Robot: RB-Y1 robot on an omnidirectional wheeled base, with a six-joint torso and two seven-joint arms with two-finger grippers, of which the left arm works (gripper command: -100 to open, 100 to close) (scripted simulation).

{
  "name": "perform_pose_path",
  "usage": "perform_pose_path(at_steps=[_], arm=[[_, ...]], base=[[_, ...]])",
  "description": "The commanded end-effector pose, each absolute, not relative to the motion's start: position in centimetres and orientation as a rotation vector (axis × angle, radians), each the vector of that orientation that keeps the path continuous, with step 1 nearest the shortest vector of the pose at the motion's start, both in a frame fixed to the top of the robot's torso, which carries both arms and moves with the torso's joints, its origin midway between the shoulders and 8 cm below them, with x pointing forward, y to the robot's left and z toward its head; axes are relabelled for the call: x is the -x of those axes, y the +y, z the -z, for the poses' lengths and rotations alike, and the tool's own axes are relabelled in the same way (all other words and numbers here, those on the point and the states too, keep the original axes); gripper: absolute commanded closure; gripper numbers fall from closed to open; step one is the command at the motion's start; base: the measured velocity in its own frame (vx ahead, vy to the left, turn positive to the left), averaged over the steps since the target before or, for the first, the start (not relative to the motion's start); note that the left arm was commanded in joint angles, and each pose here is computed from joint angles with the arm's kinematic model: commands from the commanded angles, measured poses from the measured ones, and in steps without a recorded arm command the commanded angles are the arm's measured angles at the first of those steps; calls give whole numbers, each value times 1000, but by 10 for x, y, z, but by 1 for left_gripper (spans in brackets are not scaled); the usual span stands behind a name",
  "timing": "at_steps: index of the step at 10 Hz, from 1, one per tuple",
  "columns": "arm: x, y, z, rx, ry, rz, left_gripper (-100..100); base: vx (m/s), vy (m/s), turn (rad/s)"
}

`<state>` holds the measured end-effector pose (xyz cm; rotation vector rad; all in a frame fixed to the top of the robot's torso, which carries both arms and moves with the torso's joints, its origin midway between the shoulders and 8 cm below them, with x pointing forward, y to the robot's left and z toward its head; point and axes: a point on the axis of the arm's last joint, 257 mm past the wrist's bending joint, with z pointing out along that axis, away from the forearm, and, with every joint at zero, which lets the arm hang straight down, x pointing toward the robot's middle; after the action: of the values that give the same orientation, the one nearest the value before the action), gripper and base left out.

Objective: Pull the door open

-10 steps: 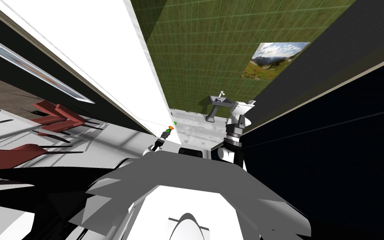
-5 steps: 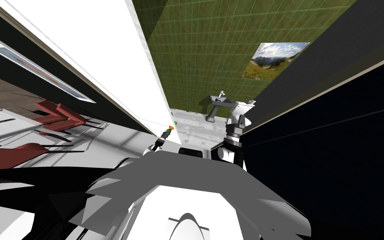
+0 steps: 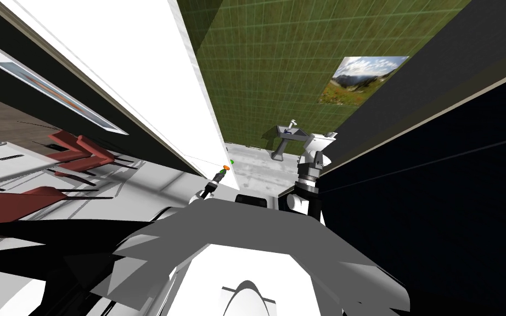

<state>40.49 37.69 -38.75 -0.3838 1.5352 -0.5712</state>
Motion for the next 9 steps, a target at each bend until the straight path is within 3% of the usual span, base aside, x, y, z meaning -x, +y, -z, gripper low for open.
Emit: perform_pose_path(at_steps=[1,9], arm=[[-403,367,391,421,1538,628,100],[-408,359,391,550,1514,781,100]], base=[[-25,9,6],[-22,8,4]])
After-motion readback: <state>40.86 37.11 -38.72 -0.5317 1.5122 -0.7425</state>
